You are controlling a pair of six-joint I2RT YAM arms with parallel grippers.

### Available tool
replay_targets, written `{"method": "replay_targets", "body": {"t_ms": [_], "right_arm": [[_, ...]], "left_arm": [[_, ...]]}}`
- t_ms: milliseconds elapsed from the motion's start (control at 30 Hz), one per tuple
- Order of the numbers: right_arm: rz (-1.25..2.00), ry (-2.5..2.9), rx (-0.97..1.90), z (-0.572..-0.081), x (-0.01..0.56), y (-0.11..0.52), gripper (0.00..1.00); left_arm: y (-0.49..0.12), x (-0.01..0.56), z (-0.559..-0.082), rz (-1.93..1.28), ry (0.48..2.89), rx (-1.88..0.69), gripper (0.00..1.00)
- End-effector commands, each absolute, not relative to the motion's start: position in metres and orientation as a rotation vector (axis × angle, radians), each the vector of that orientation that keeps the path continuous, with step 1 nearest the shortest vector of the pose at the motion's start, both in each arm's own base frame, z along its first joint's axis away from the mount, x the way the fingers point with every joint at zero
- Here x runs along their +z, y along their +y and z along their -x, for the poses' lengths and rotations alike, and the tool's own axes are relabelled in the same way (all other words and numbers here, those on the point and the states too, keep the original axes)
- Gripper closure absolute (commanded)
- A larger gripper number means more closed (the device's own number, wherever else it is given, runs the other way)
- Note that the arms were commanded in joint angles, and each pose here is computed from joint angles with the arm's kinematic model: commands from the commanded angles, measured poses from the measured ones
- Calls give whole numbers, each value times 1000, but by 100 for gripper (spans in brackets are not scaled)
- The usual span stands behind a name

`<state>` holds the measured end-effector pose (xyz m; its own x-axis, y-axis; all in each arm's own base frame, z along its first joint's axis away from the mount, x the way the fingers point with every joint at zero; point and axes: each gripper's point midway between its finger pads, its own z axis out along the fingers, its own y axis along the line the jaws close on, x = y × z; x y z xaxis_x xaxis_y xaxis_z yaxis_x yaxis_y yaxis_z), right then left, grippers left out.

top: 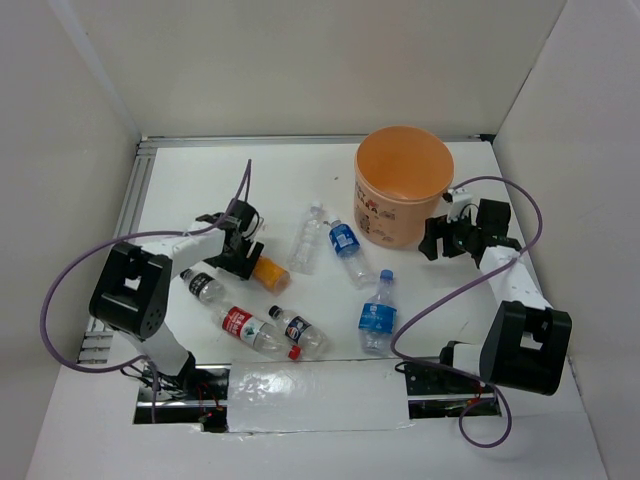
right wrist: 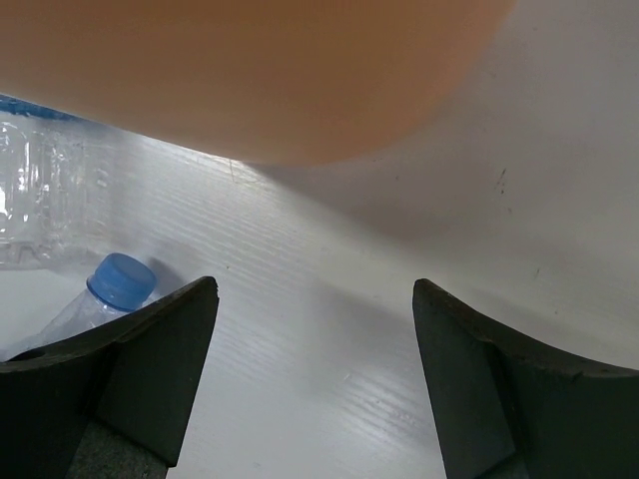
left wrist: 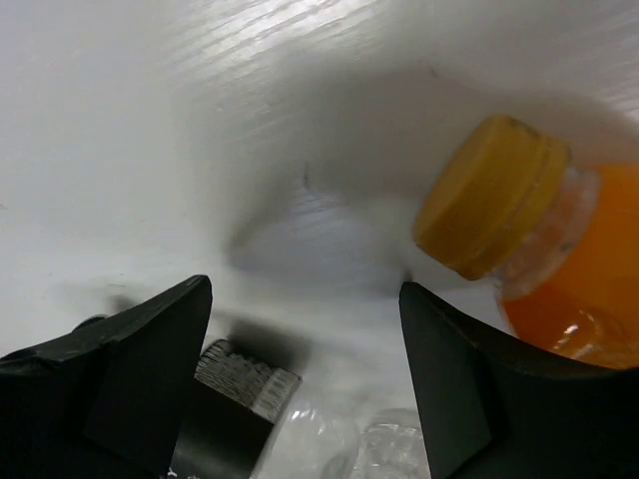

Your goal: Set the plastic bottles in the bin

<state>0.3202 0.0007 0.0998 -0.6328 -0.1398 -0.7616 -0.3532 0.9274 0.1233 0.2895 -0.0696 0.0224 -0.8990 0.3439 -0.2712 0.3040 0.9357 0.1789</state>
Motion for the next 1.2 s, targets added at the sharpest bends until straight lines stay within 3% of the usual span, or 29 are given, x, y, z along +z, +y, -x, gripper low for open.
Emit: {"method": "replay_targets", "body": {"t_ms": [0, 233, 333, 400, 533, 900, 1167], "right_arm": [[426, 2186, 345, -332, 120, 3, 14], [515, 2143, 432, -320, 125, 20, 13], [529, 2134, 438, -320, 126, 21, 13], [527, 2142, 443, -318, 122, 22, 13], [524, 2149, 449, -316, 119, 22, 13], [535, 2137, 424, -317, 117, 20, 13], [538, 2133, 435, -314, 116, 22, 13]], "left_arm": [[-52, 20, -289, -472, 2802, 352, 12], [-64, 61, -308, -339, 2653, 272, 12], [-80, 112, -325, -74, 2529, 131, 9], [-71, 145, -325, 221, 2452, 149, 0], [-45, 156, -318, 381, 2430, 178, 0], [-21, 107, -259, 421, 2720, 346, 0], [-12, 60, -251, 424, 2829, 433, 0]]}}
